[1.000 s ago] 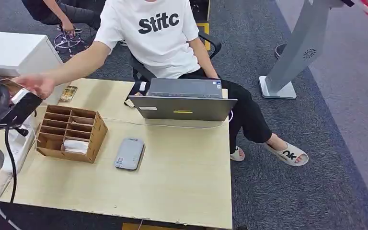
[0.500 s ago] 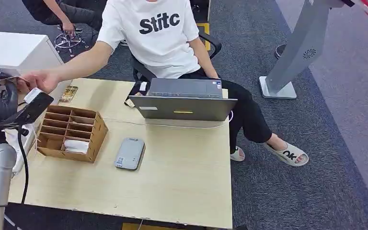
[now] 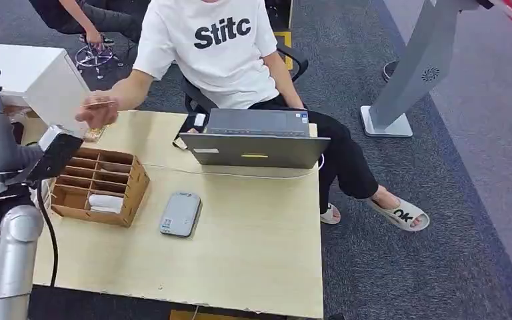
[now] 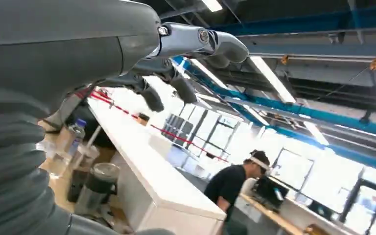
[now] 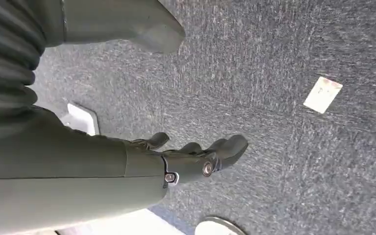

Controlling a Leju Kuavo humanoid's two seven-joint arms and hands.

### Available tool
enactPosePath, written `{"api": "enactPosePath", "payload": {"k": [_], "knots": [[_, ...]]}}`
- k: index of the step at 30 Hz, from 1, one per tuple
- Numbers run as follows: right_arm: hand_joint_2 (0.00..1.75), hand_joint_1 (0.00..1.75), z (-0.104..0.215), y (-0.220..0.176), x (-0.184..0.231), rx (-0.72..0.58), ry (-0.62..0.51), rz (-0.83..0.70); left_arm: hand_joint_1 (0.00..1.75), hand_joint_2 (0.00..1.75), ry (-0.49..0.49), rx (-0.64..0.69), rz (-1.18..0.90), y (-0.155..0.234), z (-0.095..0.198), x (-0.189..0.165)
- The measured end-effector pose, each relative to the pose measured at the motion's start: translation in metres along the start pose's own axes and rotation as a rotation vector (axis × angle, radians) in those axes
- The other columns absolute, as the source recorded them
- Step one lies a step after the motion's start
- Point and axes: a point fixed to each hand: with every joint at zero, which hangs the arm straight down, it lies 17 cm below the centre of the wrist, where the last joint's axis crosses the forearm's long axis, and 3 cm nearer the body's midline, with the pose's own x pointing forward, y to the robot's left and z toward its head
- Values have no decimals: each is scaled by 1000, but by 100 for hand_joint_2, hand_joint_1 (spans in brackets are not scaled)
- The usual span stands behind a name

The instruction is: Pass the card to the sensor for recognition and then transmit it.

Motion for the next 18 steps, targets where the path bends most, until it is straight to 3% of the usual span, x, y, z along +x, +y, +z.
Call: {"api": "enactPosePath", "payload": {"k": [5,9,12,16,18], "knots": [[175,0,0,0,-5,-3,19,-35,0,175,-15,47,167,13,73,0],[175,0,1,-1,-13,-15,46,-75,0,175,8,99,234,40,163,-14],[175,0,2,-2,-21,-27,70,-95,0,175,93,154,328,69,222,-37],[175,0,2,-2,-24,-33,81,-116,0,175,275,224,339,114,276,-95],[175,0,3,-1,-26,-33,87,-120,0,175,315,245,298,129,291,-107]]}}
